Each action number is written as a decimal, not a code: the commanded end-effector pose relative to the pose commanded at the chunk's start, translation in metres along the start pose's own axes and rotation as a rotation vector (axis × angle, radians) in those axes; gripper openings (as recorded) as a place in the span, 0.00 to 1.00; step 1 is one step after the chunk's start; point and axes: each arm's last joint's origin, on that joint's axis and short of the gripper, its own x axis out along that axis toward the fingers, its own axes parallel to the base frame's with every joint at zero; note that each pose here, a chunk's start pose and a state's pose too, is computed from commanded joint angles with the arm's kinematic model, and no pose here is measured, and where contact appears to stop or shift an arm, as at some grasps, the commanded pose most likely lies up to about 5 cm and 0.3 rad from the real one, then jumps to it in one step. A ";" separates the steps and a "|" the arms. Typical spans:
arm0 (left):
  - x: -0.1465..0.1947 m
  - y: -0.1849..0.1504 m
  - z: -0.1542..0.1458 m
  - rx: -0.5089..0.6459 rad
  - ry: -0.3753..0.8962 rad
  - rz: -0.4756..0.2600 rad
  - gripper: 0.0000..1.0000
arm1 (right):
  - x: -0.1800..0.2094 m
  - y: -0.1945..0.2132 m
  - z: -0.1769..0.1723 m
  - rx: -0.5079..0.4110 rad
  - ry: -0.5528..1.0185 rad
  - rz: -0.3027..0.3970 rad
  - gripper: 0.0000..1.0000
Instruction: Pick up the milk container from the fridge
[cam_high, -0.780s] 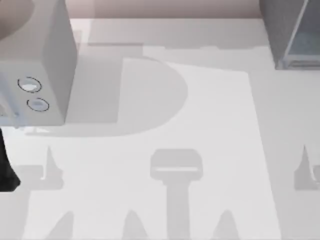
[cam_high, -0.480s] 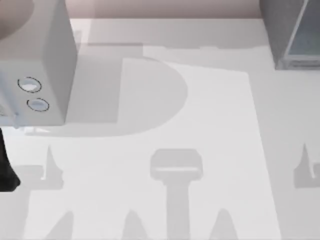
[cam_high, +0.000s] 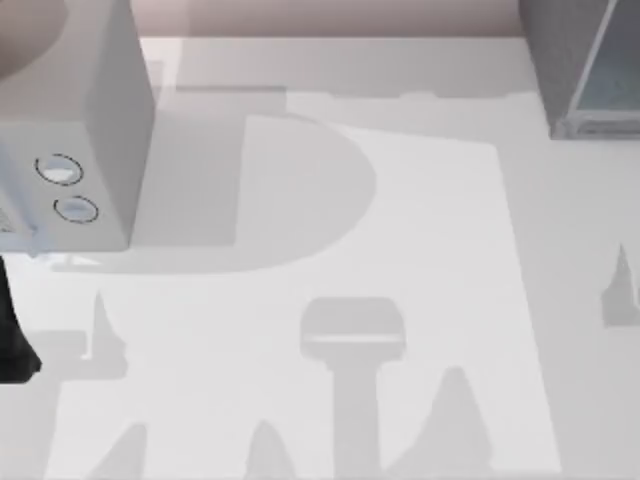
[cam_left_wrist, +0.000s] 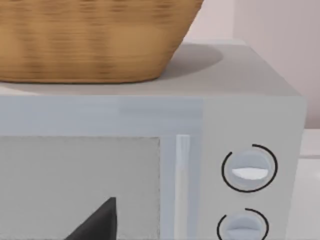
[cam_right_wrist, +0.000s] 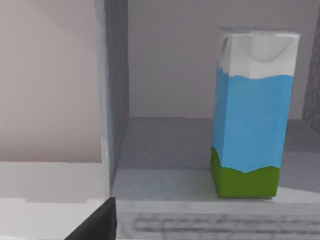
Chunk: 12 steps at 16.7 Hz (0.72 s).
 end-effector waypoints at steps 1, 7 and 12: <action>0.000 0.000 0.000 0.000 0.000 0.000 1.00 | 0.008 -0.006 -0.005 0.003 0.015 0.000 1.00; 0.000 0.000 0.000 0.000 0.000 0.000 1.00 | 0.040 -0.043 -0.049 0.038 0.095 0.003 1.00; 0.000 0.000 0.000 0.000 0.000 0.000 1.00 | 0.048 -0.066 -0.072 0.030 0.065 0.007 1.00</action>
